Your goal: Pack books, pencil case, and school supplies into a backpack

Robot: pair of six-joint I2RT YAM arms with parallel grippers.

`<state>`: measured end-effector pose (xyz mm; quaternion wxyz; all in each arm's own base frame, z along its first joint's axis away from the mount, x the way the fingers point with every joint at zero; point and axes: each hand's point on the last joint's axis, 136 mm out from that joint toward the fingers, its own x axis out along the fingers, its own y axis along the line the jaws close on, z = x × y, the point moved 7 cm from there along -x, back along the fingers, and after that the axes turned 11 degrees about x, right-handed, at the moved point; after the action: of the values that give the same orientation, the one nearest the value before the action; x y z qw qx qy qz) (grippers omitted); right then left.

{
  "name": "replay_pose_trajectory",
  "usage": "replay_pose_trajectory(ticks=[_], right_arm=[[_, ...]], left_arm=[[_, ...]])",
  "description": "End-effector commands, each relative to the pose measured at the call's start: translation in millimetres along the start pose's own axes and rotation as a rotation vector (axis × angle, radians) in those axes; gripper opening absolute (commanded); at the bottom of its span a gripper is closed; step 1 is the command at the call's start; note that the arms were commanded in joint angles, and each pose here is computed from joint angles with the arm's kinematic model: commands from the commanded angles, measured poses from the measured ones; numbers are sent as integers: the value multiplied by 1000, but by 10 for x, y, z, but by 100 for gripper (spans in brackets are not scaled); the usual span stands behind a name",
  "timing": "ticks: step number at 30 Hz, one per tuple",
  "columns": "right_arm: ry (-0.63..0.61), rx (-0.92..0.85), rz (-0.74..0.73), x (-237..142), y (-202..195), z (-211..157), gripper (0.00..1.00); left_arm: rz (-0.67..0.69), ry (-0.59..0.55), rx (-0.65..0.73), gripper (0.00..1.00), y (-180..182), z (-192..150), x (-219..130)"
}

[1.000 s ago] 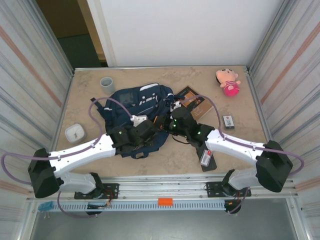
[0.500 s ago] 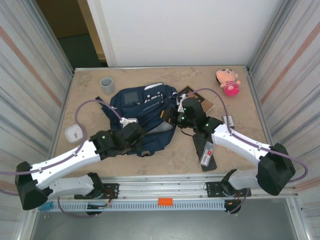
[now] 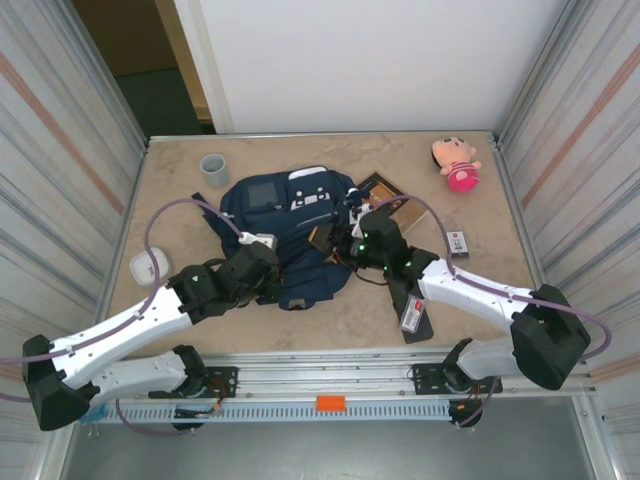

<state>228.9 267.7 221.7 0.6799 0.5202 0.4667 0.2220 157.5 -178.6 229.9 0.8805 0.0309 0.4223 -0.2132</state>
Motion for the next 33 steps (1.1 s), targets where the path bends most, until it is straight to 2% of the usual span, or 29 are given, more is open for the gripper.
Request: replay_pose_trajectory(ticks=[1, 3, 6, 9, 12, 16, 23, 26, 29, 33], right_arm=[[-19, 62, 70, 37, 161, -60, 56], [-12, 57, 63, 78, 171, -107, 54], [-11, 39, 59, 95, 180, -82, 31], [-18, -6, 82, 0, 261, 46, 7], [5, -118, 99, -184, 450, 218, 0], [103, -242, 154, -427, 783, 412, 0], [216, -310, 254, -670, 1175, 672, 0], [249, -309, 268, -704, 1252, 791, 0], [264, -308, 236, -687, 1273, 870, 0], [208, -270, 150, -545, 1152, 833, 25]], left_arm=[[-91, -109, 15, 0, -150, 252, -28], [-93, -107, 22, 0, -162, 264, -25], [-63, -92, 23, 0, -123, 239, -29], [29, -59, 1, 0, 20, 130, -34], [113, -12, -41, 0, 214, -31, -9], [171, 15, -110, 0, 474, -206, 61], [205, -115, -177, 0, 819, -109, 100], [161, -183, -138, 0, 852, 1, 87], [34, -257, -45, 0, 730, 126, 33], [-168, -310, -37, 0, 516, 246, -25]])
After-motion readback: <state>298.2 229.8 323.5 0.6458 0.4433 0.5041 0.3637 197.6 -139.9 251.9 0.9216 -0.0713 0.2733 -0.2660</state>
